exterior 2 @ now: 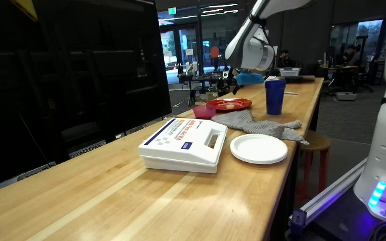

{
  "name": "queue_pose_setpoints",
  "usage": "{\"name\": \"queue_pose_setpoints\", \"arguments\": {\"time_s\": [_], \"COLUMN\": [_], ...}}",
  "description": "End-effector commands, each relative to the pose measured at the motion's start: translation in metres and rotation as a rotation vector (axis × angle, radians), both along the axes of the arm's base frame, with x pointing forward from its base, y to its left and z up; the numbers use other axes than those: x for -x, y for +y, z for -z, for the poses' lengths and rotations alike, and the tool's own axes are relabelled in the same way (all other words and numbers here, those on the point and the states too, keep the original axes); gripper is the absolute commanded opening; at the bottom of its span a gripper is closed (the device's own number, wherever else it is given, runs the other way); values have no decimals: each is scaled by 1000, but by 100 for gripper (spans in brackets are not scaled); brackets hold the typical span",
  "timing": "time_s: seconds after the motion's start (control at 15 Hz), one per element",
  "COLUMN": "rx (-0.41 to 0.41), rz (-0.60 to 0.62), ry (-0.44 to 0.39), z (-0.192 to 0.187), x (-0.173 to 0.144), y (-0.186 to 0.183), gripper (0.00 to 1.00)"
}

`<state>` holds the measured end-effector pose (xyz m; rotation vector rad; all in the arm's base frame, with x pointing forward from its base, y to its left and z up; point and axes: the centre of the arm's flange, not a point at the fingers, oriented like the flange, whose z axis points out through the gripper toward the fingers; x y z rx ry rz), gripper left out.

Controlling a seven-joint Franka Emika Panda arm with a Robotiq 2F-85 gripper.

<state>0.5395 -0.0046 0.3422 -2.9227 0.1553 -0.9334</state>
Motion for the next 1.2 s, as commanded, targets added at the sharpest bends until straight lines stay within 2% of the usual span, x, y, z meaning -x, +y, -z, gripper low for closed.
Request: {"name": "queue_pose_setpoints", "arguments": {"time_s": [0.0,0.27,0.73,1.13], "rx": [-17,-31,-47,-36], "rz": [1,18,62,73], "ry": [35,48,135,134], "z": [-6,-4,17,21], "x": [-20,-28,-40,-49], "y": [0,-3,-15,-21], "gripper": [100,100,100,100]}}
